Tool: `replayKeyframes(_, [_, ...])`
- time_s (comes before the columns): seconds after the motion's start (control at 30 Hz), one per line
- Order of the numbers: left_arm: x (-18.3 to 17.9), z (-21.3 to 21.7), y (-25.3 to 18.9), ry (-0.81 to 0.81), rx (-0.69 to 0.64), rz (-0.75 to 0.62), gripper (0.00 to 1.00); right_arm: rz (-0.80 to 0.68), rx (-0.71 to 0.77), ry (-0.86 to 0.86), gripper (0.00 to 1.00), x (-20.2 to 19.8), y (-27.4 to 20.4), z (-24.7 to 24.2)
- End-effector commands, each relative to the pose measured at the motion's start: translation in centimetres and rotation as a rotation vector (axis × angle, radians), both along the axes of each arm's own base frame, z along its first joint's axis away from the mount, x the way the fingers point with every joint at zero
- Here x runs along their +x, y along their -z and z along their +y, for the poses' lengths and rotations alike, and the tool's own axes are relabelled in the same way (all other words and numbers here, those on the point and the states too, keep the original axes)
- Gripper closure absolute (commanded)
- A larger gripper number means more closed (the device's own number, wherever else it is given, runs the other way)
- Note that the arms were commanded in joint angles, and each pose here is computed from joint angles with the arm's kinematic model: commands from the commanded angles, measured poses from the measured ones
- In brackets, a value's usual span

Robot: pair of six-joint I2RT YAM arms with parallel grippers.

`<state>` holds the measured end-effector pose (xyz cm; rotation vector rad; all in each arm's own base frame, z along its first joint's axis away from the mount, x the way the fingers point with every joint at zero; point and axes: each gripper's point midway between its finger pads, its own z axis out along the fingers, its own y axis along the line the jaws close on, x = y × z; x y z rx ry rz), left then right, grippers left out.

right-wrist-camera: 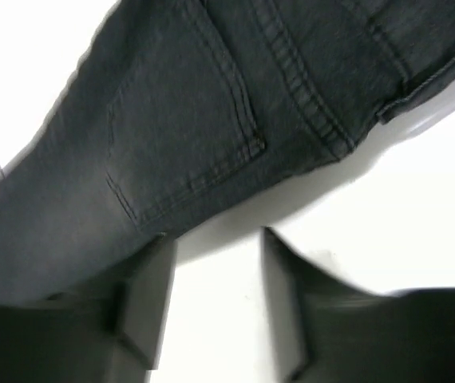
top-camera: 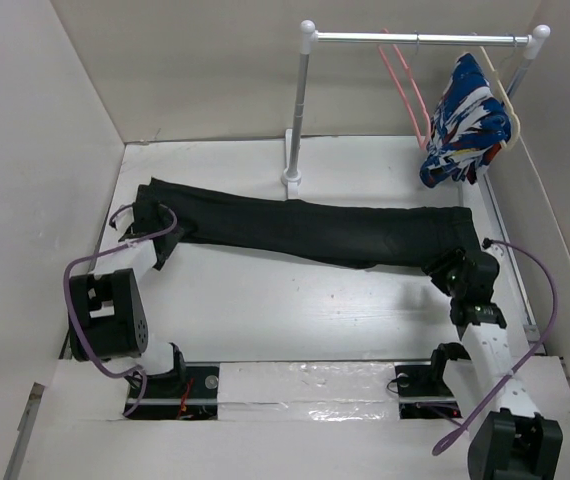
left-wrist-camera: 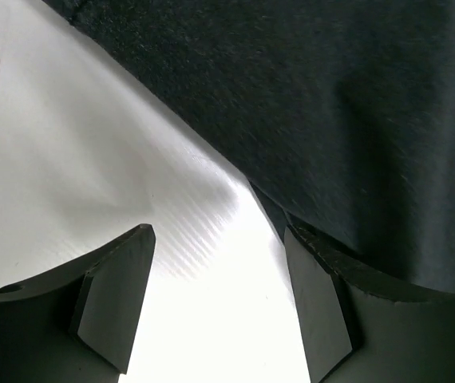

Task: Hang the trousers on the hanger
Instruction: Fold the trousers at the center of the board.

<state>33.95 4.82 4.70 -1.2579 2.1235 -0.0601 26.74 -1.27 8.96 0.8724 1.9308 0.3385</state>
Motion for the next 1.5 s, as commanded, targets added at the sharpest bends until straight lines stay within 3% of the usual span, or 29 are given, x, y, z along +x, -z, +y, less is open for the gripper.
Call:
replayKeyframes(0.0, [2.1, 0.4, -0.4, -0.036, -0.024, -0.067, 0.36, -0.058, -0.026, -0.062, 0.39, 0.6, -0.9, 0.2])
replayKeyframes(0.07, [2.6, 0.4, 0.0, -0.039, -0.028, -0.054, 0.36, -0.051, -0.031, -0.066, 0.33, 0.6, -0.5, -0.2])
replayKeyframes(0.43, [4.1, 1.0, 1.8, -0.070, -0.024, -0.042, 0.38, 0.006, 0.089, -0.036, 0.29, 1.2, 2.8, -2.0])
replayKeyframes(0.6, [4.4, 1.3, 1.9, -0.089, -0.017, -0.051, 0.55, 0.034, 0.131, 0.007, 0.30, 3.1, 3.0, -3.2])
replayKeyframes(0.67, [4.5, 1.7, 1.7, -0.097, 0.001, -0.054, 0.70, 0.038, 0.141, 0.034, 0.31, 3.9, 3.1, -3.9])
replayKeyframes(0.83, [5.2, 2.1, 1.7, -0.093, 0.026, -0.042, 0.92, 0.051, 0.212, 0.061, 0.35, 5.5, 4.0, -4.7])
replayKeyframes(0.87, [5.2, 2.1, 1.8, -0.091, 0.025, -0.035, 0.97, 0.055, 0.217, 0.067, 0.48, 5.5, 4.2, -4.7])
replayKeyframes(0.9, [5.3, 2.1, 1.8, -0.092, 0.024, -0.033, 1.00, 0.057, 0.220, 0.076, 0.54, 5.7, 4.3, -4.9])
replayKeyframes(0.93, [5.4, 2.2, 1.9, -0.091, 0.025, -0.029, 1.00, 0.065, 0.217, 0.093, 0.57, 5.7, 4.6, -5.2])
replayKeyframes(0.97, [5.4, 2.2, 1.8, -0.089, 0.026, -0.027, 1.00, 0.068, 0.215, 0.101, 0.75, 5.7, 4.7, -5.3])
replayKeyframes(1.0, [5.3, 2.2, 1.8, -0.091, 0.030, -0.026, 1.00, 0.068, 0.209, 0.118, 0.84, 5.6, 4.8, -5.9])
replayKeyframes(1.07, [5.3, 2.5, 1.1, -0.089, 0.050, -0.033, 1.00, 0.070, 0.188, 0.139, 0.96, 5.2, 4.8, -6.2])
replayKeyframes(1.27, [3.9, 4.9, -1.6, -0.131, 0.188, 0.014, 1.00, 0.052, 0.136, 0.193, 1.00, 3.8, 3.7, -7.3])
replayKeyframes(1.4, [0.9, 7.5, -2.7, -0.195, 0.320, 0.111, 1.00, 0.042, 0.092, 0.220, 1.00, 1.8, 3.1, -7.9])
replayKeyframes(1.47, [-0.9, 8.3, -2.8, -0.222, 0.321, 0.159, 1.00, 0.045, 0.072, 0.222, 1.00, 0.4, 3.0, -8.0])
